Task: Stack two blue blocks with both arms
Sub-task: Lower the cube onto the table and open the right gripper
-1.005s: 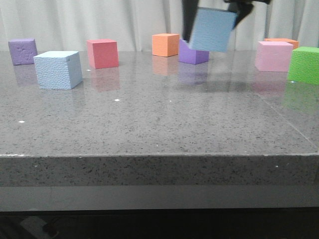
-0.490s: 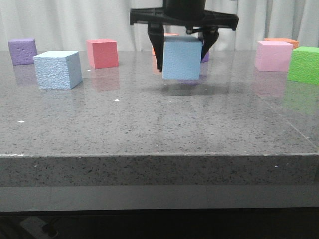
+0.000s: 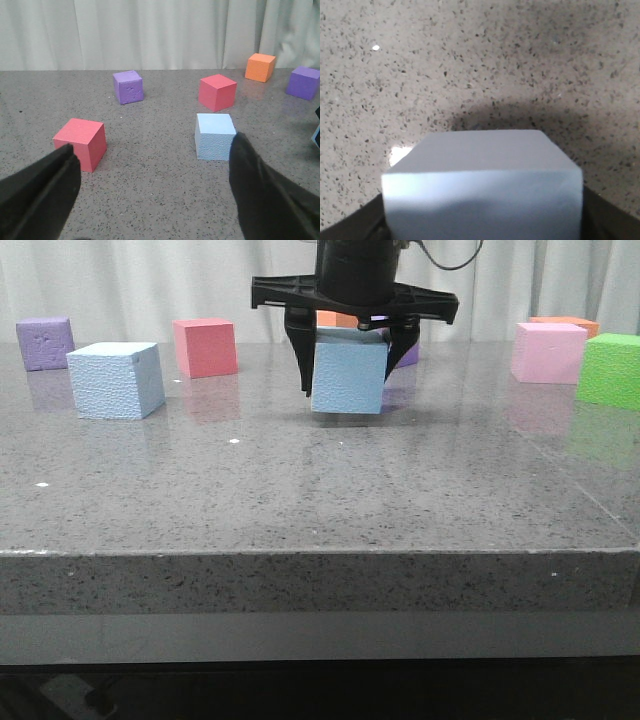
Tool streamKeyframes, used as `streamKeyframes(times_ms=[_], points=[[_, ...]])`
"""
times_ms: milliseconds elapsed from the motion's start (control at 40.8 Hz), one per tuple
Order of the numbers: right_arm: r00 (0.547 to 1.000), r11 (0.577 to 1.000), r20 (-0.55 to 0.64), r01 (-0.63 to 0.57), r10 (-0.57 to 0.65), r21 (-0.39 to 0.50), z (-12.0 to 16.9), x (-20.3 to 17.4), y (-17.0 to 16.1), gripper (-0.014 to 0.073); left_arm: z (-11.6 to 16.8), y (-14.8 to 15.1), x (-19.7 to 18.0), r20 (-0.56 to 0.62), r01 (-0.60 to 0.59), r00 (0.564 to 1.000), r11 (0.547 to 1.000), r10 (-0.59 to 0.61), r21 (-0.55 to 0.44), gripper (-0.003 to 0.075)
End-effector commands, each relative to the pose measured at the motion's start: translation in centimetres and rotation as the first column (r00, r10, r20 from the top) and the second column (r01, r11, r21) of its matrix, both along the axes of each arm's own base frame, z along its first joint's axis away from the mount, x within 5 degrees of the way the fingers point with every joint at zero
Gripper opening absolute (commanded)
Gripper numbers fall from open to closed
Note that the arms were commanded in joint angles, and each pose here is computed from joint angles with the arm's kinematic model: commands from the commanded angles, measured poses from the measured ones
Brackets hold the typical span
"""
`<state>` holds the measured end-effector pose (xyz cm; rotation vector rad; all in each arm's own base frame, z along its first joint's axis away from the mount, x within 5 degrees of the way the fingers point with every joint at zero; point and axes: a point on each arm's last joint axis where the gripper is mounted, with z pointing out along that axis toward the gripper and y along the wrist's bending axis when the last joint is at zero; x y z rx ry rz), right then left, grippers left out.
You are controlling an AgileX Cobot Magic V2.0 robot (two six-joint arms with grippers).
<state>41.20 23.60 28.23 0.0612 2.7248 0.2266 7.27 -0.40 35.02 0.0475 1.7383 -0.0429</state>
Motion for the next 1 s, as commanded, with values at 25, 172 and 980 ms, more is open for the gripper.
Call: streamKeyframes(times_ms=[25, 172, 980], points=[[0.993, 0.998, 0.115, -0.016, 0.01, 0.054, 3.9, -0.4, -0.4, 0.0415, 1.5, 0.0, 0.2, 0.095, 0.002, 0.996, 1.0, -0.001, -0.008, 0.0596], [0.993, 0.998, 0.121, -0.017, 0.01, 0.057, 3.9, -0.4, -0.4, 0.0498, 1.5, 0.0, 0.2, 0.095, 0.002, 0.996, 1.0, -0.001, -0.008, 0.0596], [0.971, 0.974, 0.079, -0.22, 0.224, -0.052, 7.2, -3.2, -1.7, 0.0586, 1.5, 0.0, 0.2, 0.095, 0.002, 0.996, 1.0, -0.001, -0.008, 0.0596]])
